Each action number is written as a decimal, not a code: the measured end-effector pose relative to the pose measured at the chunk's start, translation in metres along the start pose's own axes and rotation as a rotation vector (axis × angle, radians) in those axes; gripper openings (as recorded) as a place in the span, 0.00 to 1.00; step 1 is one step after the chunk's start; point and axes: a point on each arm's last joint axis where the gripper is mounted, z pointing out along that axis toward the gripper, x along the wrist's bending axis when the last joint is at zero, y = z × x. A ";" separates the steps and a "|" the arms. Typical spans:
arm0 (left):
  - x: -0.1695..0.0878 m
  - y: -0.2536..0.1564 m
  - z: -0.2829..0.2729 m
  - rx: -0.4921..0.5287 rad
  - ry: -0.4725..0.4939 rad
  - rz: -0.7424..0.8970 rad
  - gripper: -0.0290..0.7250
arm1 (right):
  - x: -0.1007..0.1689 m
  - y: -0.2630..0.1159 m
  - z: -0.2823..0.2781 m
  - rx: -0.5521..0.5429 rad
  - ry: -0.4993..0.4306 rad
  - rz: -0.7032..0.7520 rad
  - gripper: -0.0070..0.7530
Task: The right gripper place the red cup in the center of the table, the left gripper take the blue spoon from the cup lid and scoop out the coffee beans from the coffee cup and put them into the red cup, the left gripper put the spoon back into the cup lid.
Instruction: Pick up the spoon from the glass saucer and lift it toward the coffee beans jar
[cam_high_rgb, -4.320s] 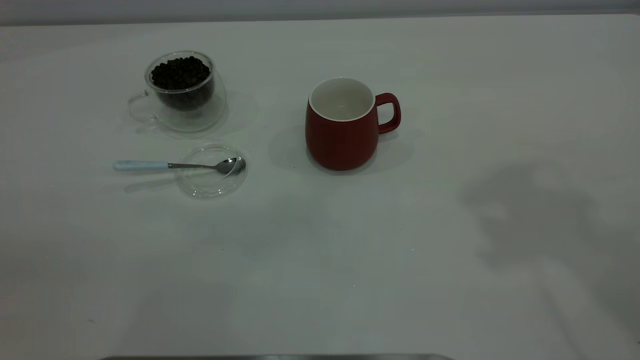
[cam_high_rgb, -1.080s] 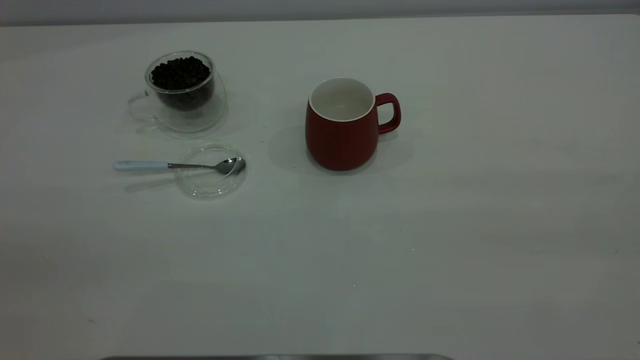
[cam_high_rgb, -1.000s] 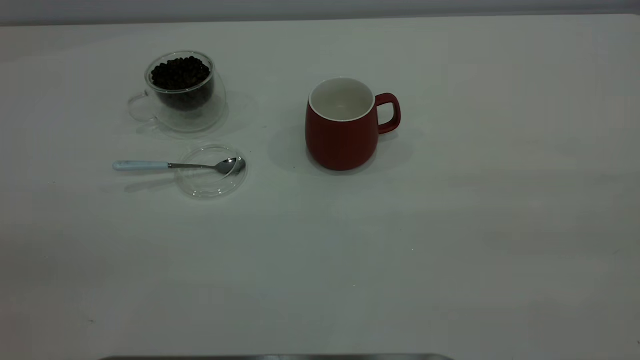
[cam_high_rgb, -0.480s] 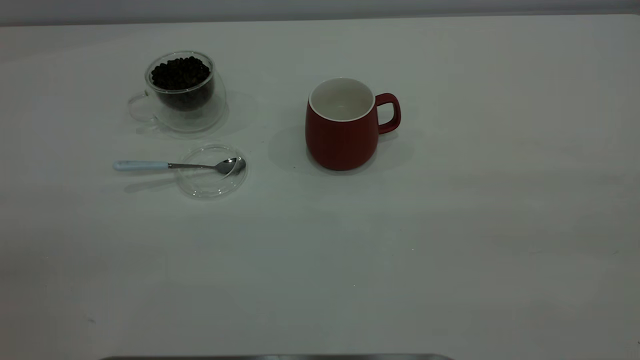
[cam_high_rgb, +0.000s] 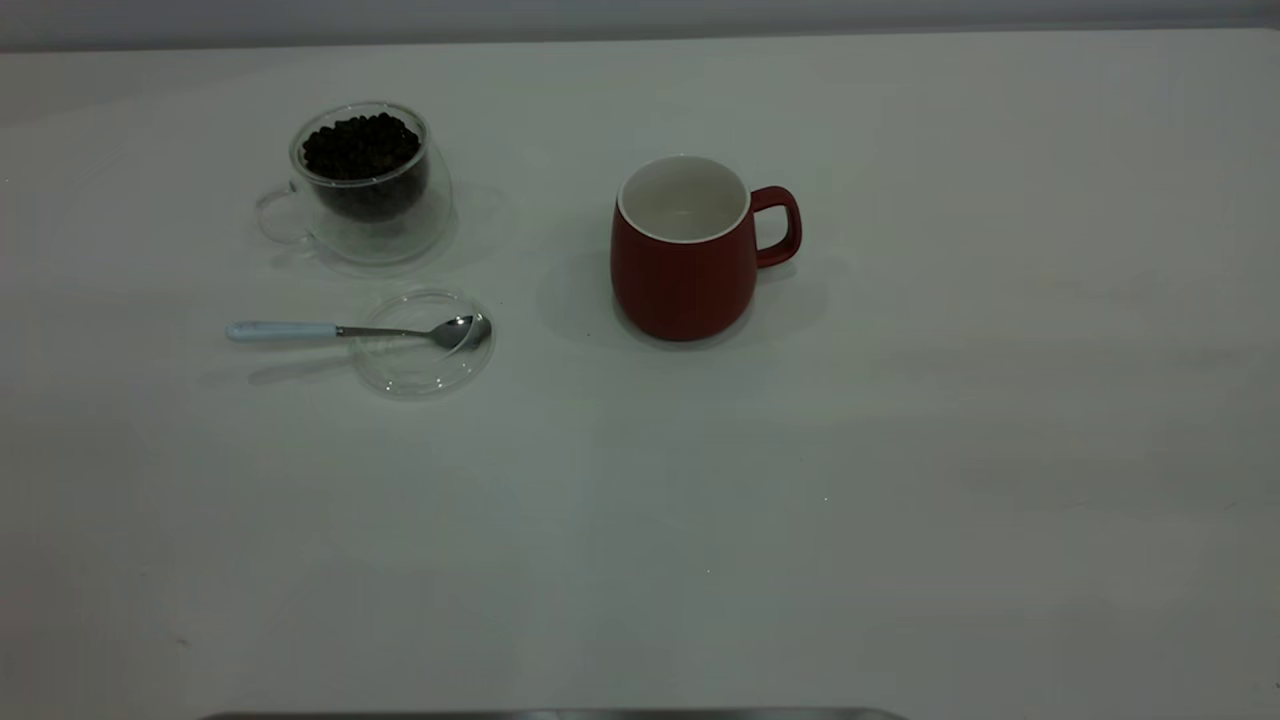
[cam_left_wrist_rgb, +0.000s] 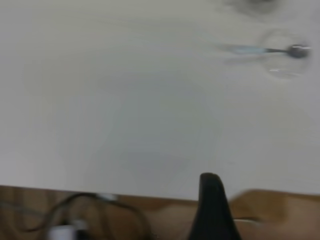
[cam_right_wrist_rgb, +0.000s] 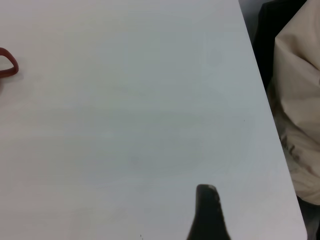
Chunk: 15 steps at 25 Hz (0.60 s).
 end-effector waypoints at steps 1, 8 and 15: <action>0.001 0.011 0.002 0.008 0.033 0.017 0.82 | 0.000 0.000 0.000 0.000 0.000 0.000 0.79; 0.008 0.085 0.017 0.066 0.232 0.111 0.82 | 0.000 0.000 0.000 0.000 0.000 0.000 0.79; 0.020 0.140 0.058 0.164 0.507 0.263 0.82 | 0.000 0.000 0.000 0.000 0.000 0.000 0.79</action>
